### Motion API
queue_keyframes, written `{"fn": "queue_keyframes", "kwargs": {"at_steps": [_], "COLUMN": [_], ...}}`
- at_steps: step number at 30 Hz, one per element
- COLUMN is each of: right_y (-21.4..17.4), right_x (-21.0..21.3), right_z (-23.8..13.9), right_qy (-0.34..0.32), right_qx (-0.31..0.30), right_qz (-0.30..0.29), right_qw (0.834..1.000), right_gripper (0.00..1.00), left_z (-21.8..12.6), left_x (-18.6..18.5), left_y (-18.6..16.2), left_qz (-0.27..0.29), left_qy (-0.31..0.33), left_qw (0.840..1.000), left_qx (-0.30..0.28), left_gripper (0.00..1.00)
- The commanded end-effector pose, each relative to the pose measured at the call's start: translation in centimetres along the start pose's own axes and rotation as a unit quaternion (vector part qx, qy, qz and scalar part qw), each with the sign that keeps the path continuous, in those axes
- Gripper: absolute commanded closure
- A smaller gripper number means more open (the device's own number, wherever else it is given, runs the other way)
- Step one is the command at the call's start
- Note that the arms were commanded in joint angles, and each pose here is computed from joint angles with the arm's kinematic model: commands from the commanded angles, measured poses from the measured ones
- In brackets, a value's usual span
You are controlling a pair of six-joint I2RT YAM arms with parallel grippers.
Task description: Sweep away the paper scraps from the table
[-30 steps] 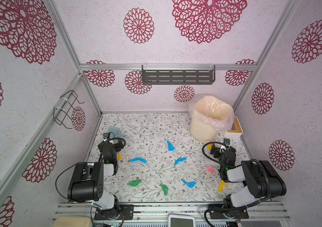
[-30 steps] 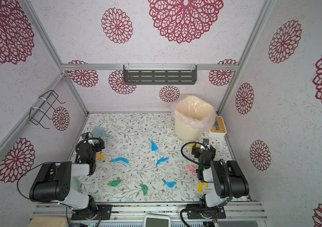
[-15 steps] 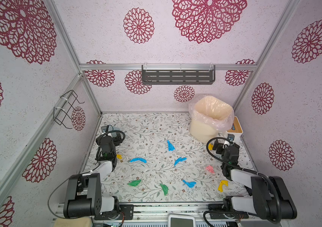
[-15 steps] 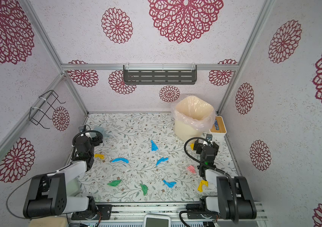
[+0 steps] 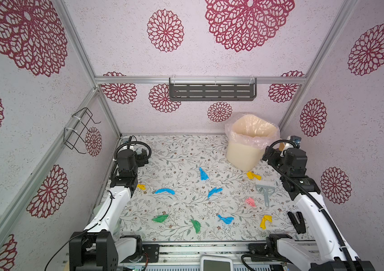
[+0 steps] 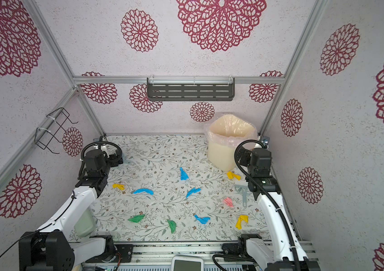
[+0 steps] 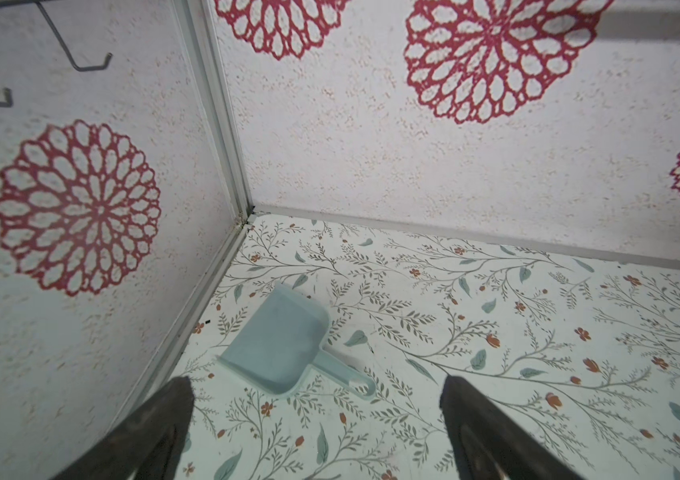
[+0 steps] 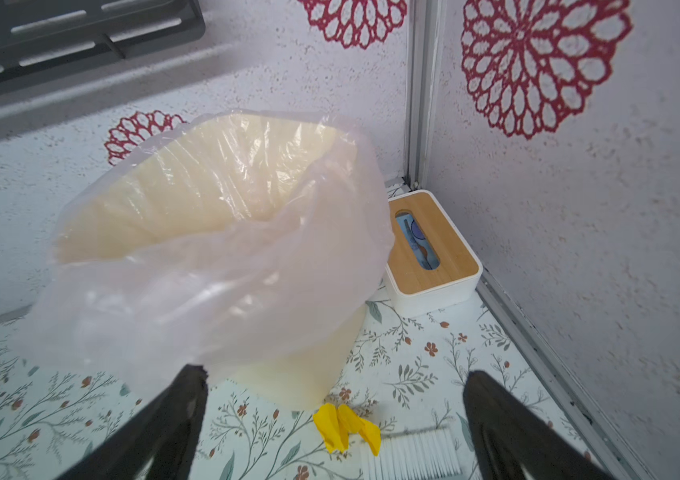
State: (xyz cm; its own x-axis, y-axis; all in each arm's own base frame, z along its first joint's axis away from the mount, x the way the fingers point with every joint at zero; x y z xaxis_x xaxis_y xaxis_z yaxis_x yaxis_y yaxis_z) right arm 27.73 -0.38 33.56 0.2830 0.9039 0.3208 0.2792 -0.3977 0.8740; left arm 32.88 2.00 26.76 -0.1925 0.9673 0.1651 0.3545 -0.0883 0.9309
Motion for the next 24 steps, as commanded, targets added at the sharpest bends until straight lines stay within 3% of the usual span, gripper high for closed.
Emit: {"fn": "queue_keyframes", "kwargs": {"at_steps": [1, 5, 10, 20, 24], "right_y": [1.0, 2.3, 4.7, 8.5, 8.5], "right_x": [0.9, 1.9, 1.8, 0.8, 0.1], "right_z": [-2.0, -3.3, -3.3, 4.9, 7.9], "right_qy": [0.014, 0.030, 0.005, 0.042, 0.042], "right_qx": [0.066, 0.098, 0.074, 0.139, 0.158], "right_qz": [0.017, 0.030, 0.055, 0.111, 0.119], "right_qw": [0.998, 0.994, 0.996, 0.983, 0.979], "right_gripper": [0.01, 0.01, 0.01, 0.01, 0.08], "left_z": [-0.4, -0.5, -0.4, -0.1, 0.0], "left_x": [-0.6, -0.9, -1.0, -1.4, -1.5], "left_y": [1.0, 1.9, 2.4, 2.3, 1.9], "left_qz": [-0.005, -0.002, -0.006, -0.021, -0.029], "left_qy": [-0.028, -0.041, -0.047, -0.062, -0.066], "left_qw": [1.000, 0.999, 0.999, 0.997, 0.997], "left_qx": [0.008, 0.006, 0.008, 0.031, 0.040], "left_gripper": [0.03, 0.03, 0.03, 0.03, 0.03]}}
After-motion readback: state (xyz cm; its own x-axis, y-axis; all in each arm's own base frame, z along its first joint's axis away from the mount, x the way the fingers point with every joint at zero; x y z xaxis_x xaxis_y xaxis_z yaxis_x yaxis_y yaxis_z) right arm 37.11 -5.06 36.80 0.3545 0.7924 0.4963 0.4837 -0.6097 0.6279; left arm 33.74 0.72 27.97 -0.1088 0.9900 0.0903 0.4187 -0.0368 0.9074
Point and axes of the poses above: each gripper's point midway between its finger pads, its own z axis out along the fingers, its own x axis along the line the jaws close on, y = z × x, the point moved 8 cm from there along -z, back along the fingers, and after that the axes turned 8 degrees about z, right-handed, at the moved point
